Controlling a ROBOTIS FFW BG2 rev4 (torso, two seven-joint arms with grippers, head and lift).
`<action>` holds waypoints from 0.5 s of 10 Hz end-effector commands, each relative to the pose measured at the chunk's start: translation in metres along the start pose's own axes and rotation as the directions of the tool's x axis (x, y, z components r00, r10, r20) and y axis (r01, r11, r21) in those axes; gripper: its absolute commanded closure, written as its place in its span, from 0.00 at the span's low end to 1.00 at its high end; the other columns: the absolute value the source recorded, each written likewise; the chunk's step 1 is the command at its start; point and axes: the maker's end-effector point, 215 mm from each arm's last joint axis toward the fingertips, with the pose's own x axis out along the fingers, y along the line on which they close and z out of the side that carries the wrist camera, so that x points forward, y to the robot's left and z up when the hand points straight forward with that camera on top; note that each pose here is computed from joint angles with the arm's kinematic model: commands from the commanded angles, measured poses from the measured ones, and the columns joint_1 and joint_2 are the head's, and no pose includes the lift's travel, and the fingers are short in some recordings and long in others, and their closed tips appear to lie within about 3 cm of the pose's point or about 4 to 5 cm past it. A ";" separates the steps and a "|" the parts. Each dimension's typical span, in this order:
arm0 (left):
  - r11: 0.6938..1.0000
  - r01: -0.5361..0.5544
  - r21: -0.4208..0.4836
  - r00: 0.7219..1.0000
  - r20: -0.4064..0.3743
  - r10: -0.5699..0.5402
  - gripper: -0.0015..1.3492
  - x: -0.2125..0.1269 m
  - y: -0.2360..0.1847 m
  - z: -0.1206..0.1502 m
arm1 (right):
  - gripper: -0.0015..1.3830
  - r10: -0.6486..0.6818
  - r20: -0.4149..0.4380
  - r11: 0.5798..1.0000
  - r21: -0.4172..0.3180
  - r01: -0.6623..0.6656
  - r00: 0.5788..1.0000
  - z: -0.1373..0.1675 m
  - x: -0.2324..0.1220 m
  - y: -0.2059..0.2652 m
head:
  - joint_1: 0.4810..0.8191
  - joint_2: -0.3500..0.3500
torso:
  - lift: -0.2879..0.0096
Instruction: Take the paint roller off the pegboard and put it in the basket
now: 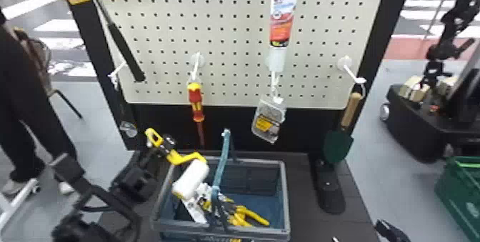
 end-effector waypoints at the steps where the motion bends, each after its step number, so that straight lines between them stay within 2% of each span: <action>1: 1.000 -0.013 -0.026 0.999 -0.031 0.012 0.90 0.006 0.010 -0.022 | 0.11 0.002 -0.002 1.000 0.001 -0.002 1.000 -0.001 0.000 0.000 | 0.20 0.50 | 0.63; 5: 0.997 0.019 -0.069 0.995 -0.098 -0.025 0.90 0.023 0.006 -0.069 | 0.11 0.006 0.001 1.000 0.004 -0.006 1.000 -0.001 0.001 0.001 | 0.20 0.50 | 0.63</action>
